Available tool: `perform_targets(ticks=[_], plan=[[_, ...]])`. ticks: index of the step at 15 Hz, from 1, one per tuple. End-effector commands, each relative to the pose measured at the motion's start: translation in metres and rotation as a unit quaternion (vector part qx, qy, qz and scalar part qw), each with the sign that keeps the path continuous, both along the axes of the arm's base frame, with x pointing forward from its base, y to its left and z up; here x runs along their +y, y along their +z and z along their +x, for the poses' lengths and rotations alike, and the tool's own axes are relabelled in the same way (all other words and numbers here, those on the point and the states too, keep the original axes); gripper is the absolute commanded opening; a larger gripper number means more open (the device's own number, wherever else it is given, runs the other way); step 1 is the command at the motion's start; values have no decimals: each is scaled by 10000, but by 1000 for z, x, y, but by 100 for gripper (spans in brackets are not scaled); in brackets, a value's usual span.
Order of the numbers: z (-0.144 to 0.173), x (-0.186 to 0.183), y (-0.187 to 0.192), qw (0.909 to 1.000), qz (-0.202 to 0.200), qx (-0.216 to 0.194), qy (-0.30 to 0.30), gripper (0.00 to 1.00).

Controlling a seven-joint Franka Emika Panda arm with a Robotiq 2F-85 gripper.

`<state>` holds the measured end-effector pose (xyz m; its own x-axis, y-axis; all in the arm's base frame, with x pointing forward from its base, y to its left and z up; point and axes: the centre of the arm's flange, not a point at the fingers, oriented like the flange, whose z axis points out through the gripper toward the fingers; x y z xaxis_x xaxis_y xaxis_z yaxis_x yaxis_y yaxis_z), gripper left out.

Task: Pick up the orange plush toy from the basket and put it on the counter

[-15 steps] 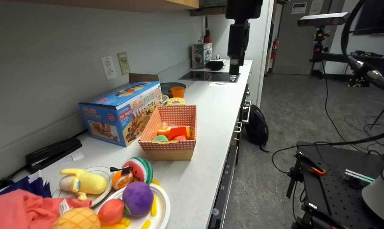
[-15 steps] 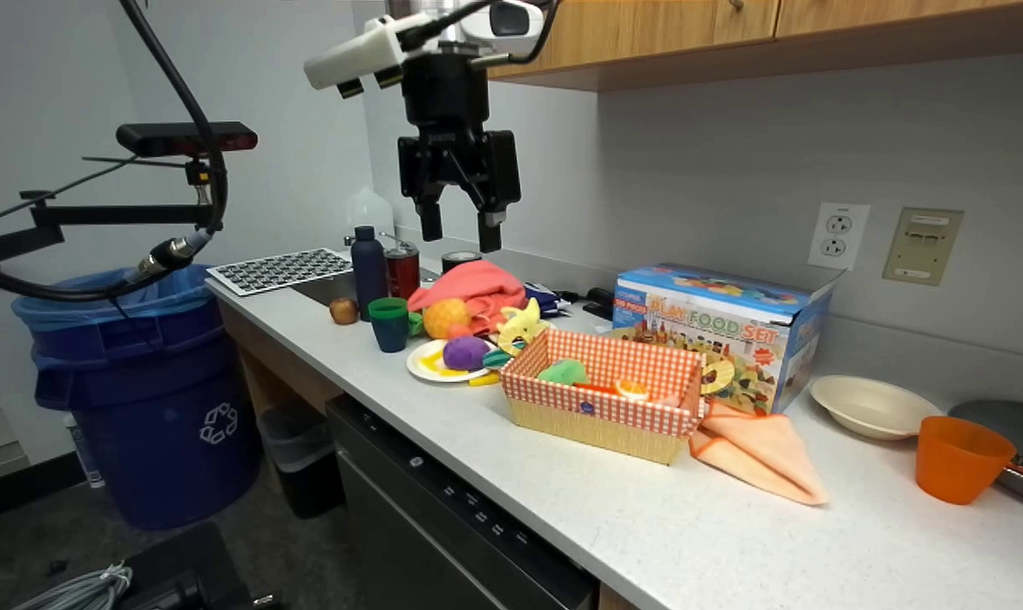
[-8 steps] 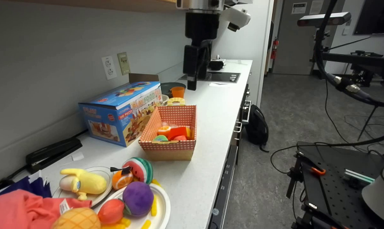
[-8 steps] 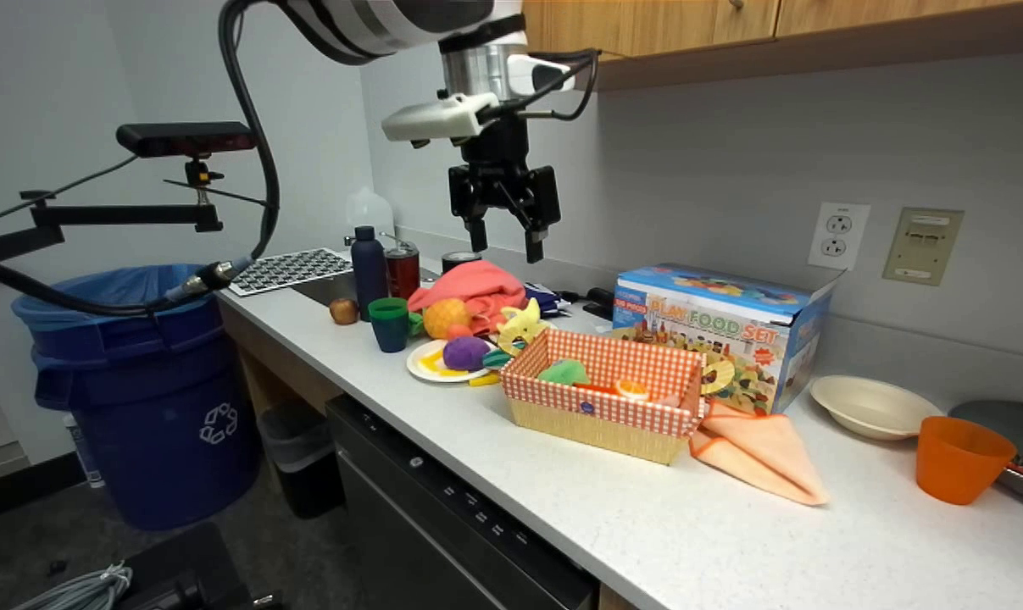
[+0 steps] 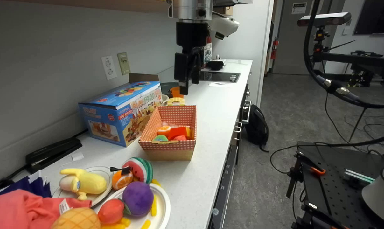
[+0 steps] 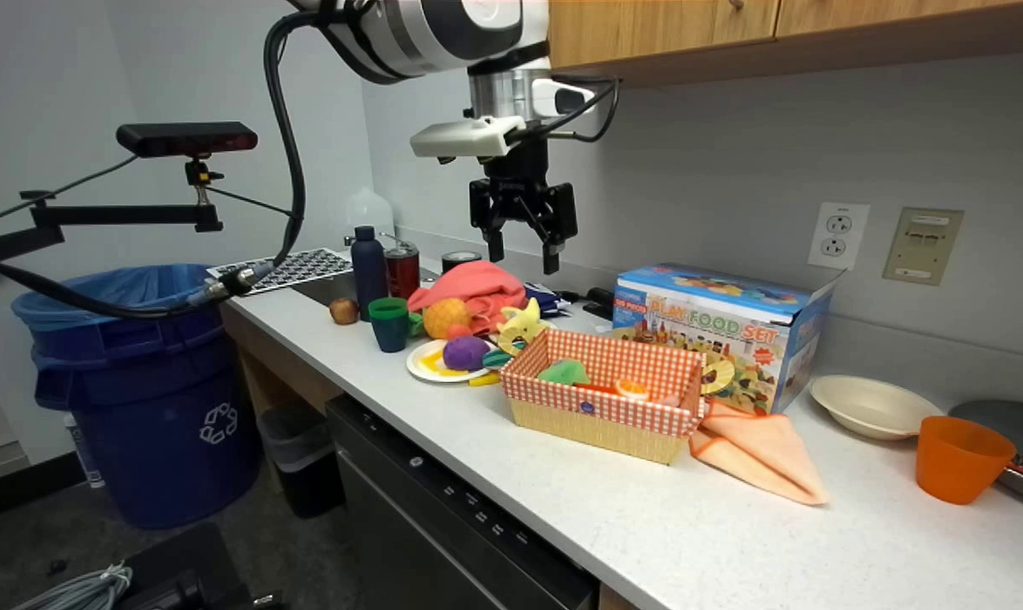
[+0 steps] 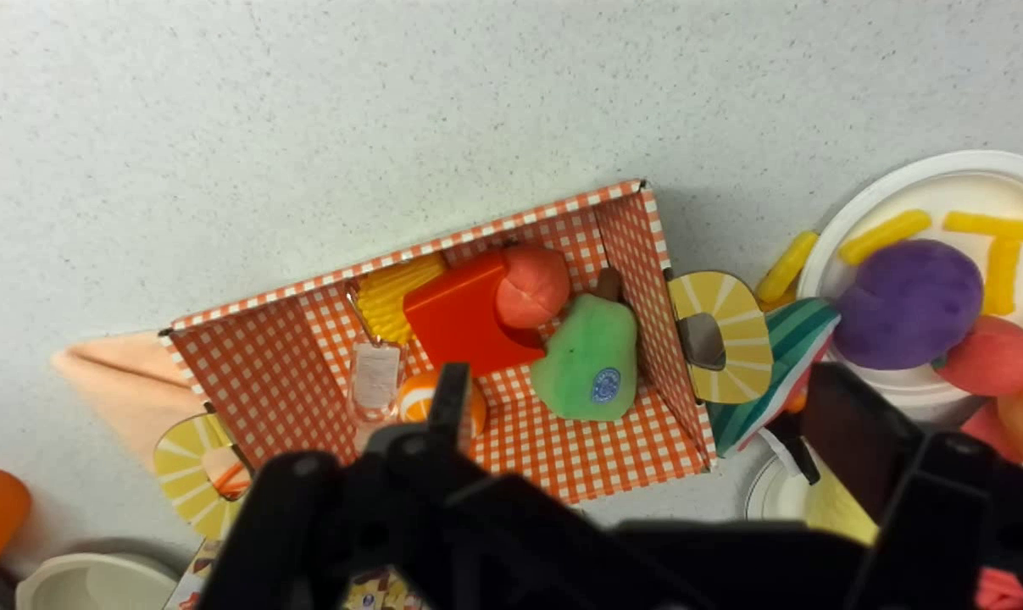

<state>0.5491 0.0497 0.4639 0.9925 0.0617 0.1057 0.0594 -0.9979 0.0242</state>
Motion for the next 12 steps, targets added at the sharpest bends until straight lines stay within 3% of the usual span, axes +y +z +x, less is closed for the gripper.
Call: perform_targets(ticks=[1, 6, 12], plan=[[0, 0, 1, 10000, 1, -6, 0, 100], [34, -15, -18, 9999, 75, -59, -34, 100], [102, -42, -73, 9988, 195, -412, -182, 100]])
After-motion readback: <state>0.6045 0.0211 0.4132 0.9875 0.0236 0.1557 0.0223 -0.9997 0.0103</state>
